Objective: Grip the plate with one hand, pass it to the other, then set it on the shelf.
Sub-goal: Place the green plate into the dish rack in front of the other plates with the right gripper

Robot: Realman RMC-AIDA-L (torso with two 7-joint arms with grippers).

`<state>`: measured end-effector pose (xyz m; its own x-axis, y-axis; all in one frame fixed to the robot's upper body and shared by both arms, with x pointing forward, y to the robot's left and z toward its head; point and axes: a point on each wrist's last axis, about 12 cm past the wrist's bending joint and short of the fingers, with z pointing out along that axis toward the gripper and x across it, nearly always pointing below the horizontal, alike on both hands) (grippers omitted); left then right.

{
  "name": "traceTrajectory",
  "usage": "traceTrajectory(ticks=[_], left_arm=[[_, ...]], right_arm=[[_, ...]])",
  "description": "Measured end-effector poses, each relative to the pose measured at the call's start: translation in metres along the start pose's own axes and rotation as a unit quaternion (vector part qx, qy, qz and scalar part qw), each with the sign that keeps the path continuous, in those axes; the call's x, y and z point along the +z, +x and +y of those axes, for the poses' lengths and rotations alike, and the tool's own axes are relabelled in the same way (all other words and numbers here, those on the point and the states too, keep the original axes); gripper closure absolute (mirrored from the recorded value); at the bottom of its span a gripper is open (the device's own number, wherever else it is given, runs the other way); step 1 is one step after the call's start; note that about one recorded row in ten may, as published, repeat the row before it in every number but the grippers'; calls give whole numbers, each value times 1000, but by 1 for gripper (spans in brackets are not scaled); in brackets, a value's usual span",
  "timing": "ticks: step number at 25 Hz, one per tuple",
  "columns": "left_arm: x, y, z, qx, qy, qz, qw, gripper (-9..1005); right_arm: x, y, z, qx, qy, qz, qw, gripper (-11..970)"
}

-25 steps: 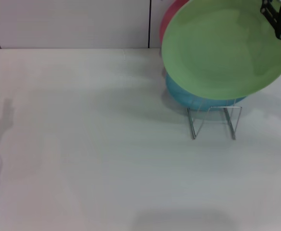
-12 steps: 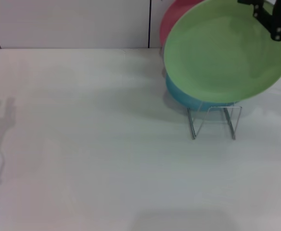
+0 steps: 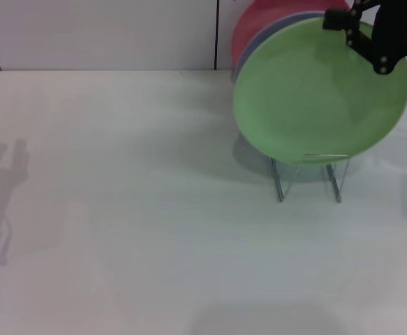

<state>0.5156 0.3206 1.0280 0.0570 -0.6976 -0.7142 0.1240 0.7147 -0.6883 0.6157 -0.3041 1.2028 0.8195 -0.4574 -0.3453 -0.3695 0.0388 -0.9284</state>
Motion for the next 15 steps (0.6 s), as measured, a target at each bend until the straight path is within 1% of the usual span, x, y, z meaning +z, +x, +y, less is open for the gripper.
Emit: traceTrajectory(ticks=[7, 15], left_arm=[[1, 1, -1, -1, 2, 2, 1000, 544], [1, 1, -2, -2, 5, 1, 1000, 543]], right_arm=[[1, -1, 2, -4, -10, 3, 1000, 931], [-7, -1, 12, 8, -5, 10, 1000, 931]])
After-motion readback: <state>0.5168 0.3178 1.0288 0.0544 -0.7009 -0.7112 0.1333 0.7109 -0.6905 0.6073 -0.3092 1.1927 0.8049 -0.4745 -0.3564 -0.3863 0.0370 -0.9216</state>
